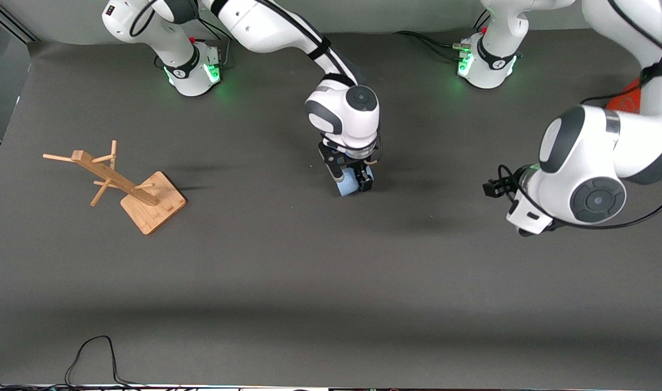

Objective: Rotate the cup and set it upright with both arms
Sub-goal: 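Lower the cup onto the table while the left gripper approaches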

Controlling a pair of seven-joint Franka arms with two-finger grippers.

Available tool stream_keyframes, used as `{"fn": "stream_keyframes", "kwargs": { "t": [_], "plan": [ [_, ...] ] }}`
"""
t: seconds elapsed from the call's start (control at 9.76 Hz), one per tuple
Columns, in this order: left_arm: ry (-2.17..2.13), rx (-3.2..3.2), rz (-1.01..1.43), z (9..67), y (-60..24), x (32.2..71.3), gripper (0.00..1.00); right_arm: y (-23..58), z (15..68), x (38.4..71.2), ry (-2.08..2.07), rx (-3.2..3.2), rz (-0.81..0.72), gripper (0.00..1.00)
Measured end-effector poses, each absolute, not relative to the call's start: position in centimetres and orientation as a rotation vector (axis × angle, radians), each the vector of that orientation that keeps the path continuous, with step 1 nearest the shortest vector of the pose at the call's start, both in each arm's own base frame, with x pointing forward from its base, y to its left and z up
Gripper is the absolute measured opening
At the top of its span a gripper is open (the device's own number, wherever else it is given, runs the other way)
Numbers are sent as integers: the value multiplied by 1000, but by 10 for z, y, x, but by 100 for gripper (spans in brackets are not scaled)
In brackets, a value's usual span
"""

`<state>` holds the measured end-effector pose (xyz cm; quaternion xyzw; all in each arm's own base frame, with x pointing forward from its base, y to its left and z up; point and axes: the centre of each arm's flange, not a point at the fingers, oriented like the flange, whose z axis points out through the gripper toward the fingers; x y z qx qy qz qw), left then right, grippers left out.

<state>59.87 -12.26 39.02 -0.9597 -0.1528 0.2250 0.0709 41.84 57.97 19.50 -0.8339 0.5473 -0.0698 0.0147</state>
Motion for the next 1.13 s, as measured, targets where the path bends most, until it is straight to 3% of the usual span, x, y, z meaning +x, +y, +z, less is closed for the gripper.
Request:
{"fn": "stream_keyframes", "kwargs": {
  "t": [0.31,0.82,1.13],
  "plan": [
    [-544,-2878,679,371,-128,605,100,583,188,423,1729,-2575,-205,82],
    [-844,-2868,583,415,-191,608,100,598,228,442,1707,-2496,-202,92],
    [-1041,-2809,571,414,-245,602,100,581,304,463,1736,-2525,-216,100]
  ]
}}
